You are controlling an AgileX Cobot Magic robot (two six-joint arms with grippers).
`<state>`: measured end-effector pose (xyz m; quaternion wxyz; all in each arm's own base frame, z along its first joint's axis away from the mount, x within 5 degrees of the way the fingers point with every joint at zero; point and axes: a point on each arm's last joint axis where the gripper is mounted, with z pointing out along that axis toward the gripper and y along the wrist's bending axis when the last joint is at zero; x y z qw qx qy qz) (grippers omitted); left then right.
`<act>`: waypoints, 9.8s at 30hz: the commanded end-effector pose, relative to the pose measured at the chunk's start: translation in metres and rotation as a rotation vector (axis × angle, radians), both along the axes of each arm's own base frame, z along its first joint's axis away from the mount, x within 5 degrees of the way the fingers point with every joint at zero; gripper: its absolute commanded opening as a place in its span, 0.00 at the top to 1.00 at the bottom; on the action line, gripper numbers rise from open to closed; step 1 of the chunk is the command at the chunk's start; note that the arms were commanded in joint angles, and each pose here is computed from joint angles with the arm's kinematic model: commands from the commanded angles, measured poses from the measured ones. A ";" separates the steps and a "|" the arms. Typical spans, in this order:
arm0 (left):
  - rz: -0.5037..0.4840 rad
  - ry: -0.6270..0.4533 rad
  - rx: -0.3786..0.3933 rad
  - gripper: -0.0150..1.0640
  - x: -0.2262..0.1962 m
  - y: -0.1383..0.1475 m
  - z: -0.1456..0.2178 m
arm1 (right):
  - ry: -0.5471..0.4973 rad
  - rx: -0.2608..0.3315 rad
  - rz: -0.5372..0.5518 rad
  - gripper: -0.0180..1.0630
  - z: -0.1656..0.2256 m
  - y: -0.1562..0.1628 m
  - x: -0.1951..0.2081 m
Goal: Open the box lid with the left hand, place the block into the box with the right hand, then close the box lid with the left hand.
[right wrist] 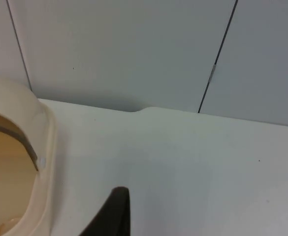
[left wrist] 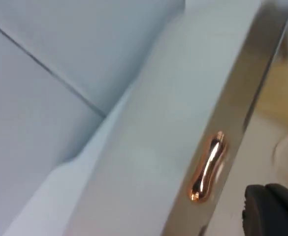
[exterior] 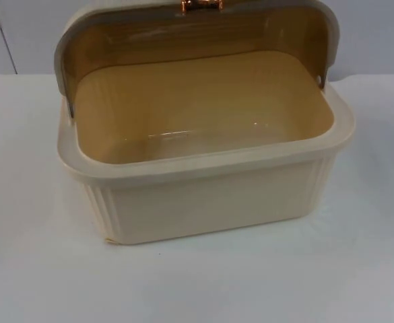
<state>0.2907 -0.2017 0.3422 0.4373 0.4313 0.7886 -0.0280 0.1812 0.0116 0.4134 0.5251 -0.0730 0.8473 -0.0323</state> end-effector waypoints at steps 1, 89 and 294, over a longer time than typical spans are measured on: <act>0.021 -0.038 -0.095 0.99 -0.008 0.005 0.021 | -0.022 0.010 -0.001 0.02 0.002 0.000 -0.001; 0.662 -0.211 -0.479 0.02 -0.001 0.177 0.063 | 0.056 0.053 -0.141 0.02 -0.010 -0.010 0.081; 0.594 -0.218 -0.338 0.02 0.004 0.164 0.054 | -0.027 0.050 0.542 0.98 -0.218 0.219 0.137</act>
